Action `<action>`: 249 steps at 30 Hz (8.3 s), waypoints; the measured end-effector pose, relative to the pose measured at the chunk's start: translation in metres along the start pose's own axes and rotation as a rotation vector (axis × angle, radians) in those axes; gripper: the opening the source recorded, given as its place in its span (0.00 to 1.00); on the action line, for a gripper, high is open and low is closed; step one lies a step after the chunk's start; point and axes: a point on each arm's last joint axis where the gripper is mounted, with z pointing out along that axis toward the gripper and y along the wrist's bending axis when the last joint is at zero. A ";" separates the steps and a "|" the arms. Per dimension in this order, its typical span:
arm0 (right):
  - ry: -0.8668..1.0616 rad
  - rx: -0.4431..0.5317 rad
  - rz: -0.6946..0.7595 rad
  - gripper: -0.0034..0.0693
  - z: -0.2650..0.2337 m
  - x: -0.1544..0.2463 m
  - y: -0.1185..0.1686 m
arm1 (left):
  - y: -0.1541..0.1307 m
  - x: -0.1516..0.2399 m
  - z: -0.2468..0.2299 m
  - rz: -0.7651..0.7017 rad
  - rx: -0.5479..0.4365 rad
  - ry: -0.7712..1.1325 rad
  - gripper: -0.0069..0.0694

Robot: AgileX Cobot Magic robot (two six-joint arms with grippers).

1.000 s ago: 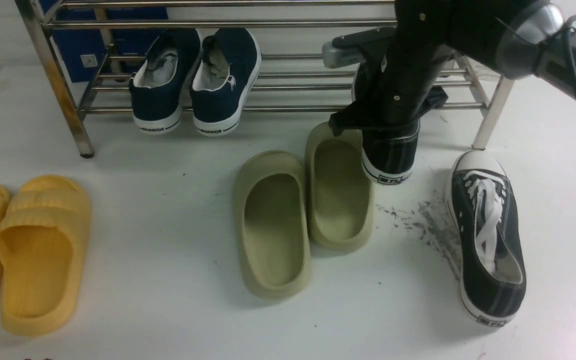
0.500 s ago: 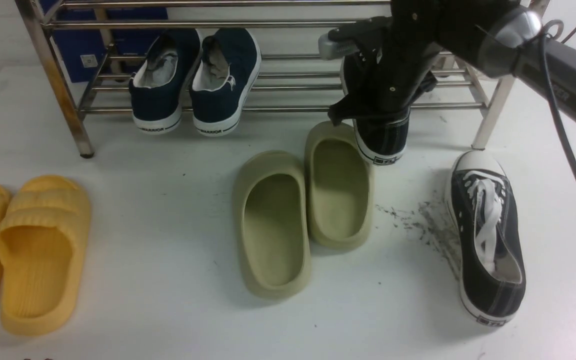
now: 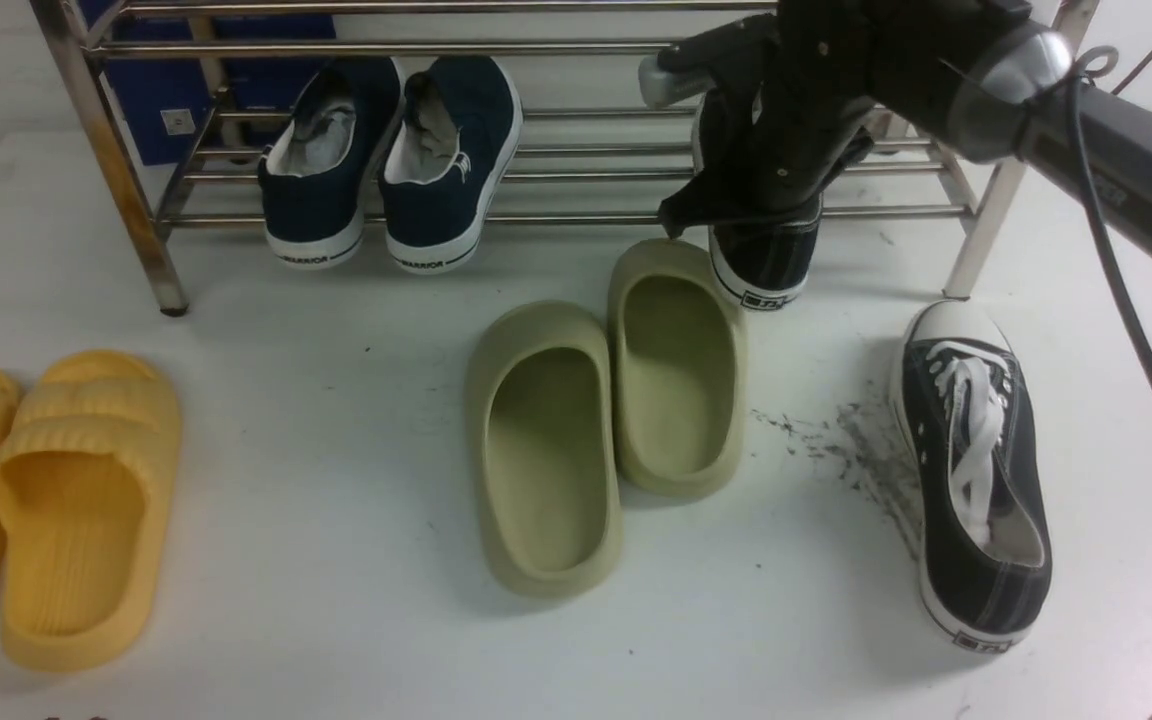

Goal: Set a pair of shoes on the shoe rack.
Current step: Use the right arm to put a shoe into the shoe rack, then use the right arm to grab the shoe closest to it, then use the right arm to put a shoe into the shoe rack

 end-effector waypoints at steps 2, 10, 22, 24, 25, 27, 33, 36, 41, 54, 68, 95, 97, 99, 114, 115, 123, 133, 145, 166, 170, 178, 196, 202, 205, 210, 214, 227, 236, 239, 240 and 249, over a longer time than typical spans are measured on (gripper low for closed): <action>-0.004 0.001 0.000 0.32 -0.001 -0.001 0.000 | 0.000 0.000 0.000 0.000 0.000 0.000 0.36; -0.016 -0.004 0.022 0.51 -0.042 -0.005 -0.002 | 0.000 0.000 0.000 0.000 0.000 0.000 0.36; 0.110 -0.078 0.131 0.05 -0.072 0.014 -0.009 | 0.000 0.000 0.000 0.000 0.000 0.000 0.38; 0.139 -0.076 0.139 0.04 -0.065 0.019 -0.011 | 0.000 0.000 0.000 0.000 0.000 0.000 0.38; 0.174 -0.071 0.145 0.04 -0.057 0.026 -0.014 | 0.000 0.000 0.000 0.000 0.000 0.000 0.38; 0.204 -0.067 0.151 0.04 -0.050 0.032 -0.016 | 0.000 0.000 0.000 0.000 0.000 0.000 0.39; 0.274 -0.060 0.161 0.04 -0.023 0.043 -0.020 | 0.000 0.000 0.000 0.000 0.000 0.000 0.40; 0.239 -0.060 0.168 0.04 -0.008 0.042 -0.020 | 0.000 0.000 0.000 0.000 0.000 0.000 0.40; 0.169 -0.051 0.209 0.04 -0.003 0.036 -0.020 | 0.000 0.000 0.000 0.000 0.000 0.000 0.40; 0.011 -0.021 0.201 0.04 -0.001 0.022 -0.025 | 0.000 0.000 0.000 0.000 0.000 0.000 0.40; -0.065 -0.020 0.197 0.05 0.002 0.015 -0.025 | 0.000 0.000 0.000 0.000 0.000 0.000 0.40; -0.011 0.110 0.370 0.71 -0.210 0.095 -0.054 | 0.000 0.000 0.000 0.000 0.000 0.000 0.40; 0.013 0.117 0.413 0.71 -0.217 0.124 -0.052 | 0.000 0.000 0.000 0.000 0.000 0.000 0.40; 0.063 0.123 0.451 0.71 -0.212 0.153 -0.049 | 0.000 0.000 0.000 0.000 0.000 0.000 0.40; 0.162 0.121 0.673 0.71 -0.079 0.242 -0.038 | 0.000 0.000 0.000 0.000 0.000 0.000 0.40; 0.171 0.124 0.676 0.71 -0.071 0.243 -0.038 | 0.000 0.000 0.000 0.000 0.000 0.000 0.40; 0.171 0.124 0.672 0.47 -0.037 0.243 -0.040 | 0.000 0.000 0.000 0.000 0.000 0.000 0.40; 0.110 0.162 0.544 0.16 -0.088 0.240 -0.045 | 0.000 0.000 0.000 0.000 0.000 0.000 0.40; -0.075 0.157 0.485 0.16 -0.105 0.162 -0.062 | 0.000 0.000 0.000 0.000 0.000 0.000 0.40; -0.127 0.137 0.617 0.16 -0.032 0.093 -0.108 | 0.000 0.000 0.000 0.000 0.000 0.000 0.40; -0.145 0.111 0.661 0.16 -0.022 0.082 -0.113 | 0.000 0.000 0.000 0.000 0.000 0.000 0.40; -0.168 0.105 0.663 0.16 -0.003 0.068 -0.117 | 0.000 0.000 0.000 0.000 0.000 0.000 0.40; -0.213 0.126 0.680 0.16 0.009 0.064 -0.123 | 0.000 0.000 0.000 0.000 0.000 0.000 0.40; -0.229 0.123 0.678 0.16 0.008 0.062 -0.123 | 0.000 0.000 0.000 0.000 0.000 0.000 0.40; -0.232 0.122 0.681 0.18 0.008 0.062 -0.123 | 0.000 0.000 0.000 0.000 0.000 0.000 0.40; -0.272 0.112 0.683 0.32 0.006 0.058 -0.123 | 0.000 0.000 0.000 0.000 0.000 0.000 0.40; -0.312 0.105 0.680 0.47 -0.009 0.051 -0.123 | 0.000 0.000 0.000 0.000 0.000 0.000 0.40; -0.071 0.172 0.493 0.37 -0.103 0.069 -0.113 | 0.000 0.000 0.000 0.000 0.000 0.000 0.40; 0.124 -0.044 0.468 0.04 -0.050 0.092 -0.093 | 0.000 0.000 0.000 0.000 0.000 0.000 0.40; 0.017 -0.042 0.468 0.04 -0.029 0.084 -0.097 | 0.000 0.000 0.000 0.000 0.000 0.000 0.40; -0.019 -0.037 0.470 0.04 -0.024 0.081 -0.098 | 0.000 0.000 0.000 0.000 0.000 0.000 0.40; -0.156 -0.019 0.477 0.04 -0.014 0.073 -0.103 | 0.000 0.000 0.000 0.000 0.000 0.000 0.40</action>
